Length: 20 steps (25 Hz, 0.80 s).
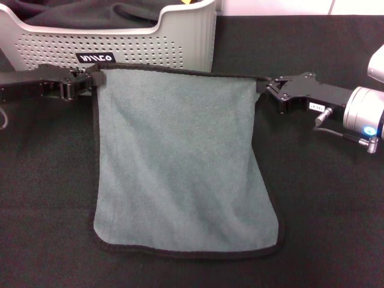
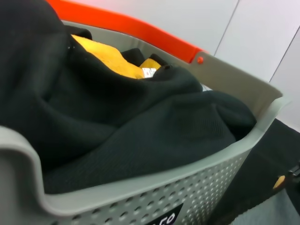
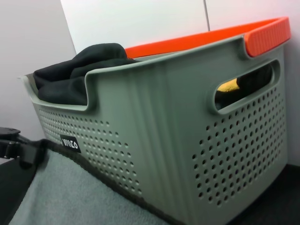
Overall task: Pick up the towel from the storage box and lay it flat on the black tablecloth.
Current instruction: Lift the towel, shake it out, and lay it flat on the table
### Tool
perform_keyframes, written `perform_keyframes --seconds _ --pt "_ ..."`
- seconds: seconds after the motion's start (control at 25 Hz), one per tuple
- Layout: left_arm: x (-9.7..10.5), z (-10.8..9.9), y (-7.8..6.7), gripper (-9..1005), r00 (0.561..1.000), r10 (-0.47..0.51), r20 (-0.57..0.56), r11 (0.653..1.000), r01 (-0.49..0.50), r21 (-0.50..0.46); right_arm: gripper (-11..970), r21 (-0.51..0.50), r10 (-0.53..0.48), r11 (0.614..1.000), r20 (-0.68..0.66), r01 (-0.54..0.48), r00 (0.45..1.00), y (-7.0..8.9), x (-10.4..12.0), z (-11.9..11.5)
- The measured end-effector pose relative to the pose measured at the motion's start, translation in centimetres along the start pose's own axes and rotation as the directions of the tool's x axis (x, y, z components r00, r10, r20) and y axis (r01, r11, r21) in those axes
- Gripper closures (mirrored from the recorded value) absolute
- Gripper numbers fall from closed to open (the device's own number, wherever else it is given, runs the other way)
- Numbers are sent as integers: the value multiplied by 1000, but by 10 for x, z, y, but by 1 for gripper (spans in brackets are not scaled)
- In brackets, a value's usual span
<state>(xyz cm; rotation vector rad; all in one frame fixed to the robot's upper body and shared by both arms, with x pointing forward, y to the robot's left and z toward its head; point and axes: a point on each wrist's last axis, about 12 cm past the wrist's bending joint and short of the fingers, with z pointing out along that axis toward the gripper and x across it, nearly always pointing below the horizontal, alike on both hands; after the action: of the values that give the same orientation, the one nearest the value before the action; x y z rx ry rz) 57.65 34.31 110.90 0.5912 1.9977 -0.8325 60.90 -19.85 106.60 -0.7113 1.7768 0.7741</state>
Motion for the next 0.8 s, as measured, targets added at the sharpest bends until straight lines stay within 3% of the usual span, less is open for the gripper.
perform_keyframes --seconds 0.36,0.8 --pt "9 13 -4 945 1000 10 -7 1000 -10 -15 899 19 -61 998 -52 62 997 -7 -10 9" --pt "15 17 -5 940 1000 12 0 999 -12 -37 892 23 -120 992 -109 124 987 -3 -13 24"
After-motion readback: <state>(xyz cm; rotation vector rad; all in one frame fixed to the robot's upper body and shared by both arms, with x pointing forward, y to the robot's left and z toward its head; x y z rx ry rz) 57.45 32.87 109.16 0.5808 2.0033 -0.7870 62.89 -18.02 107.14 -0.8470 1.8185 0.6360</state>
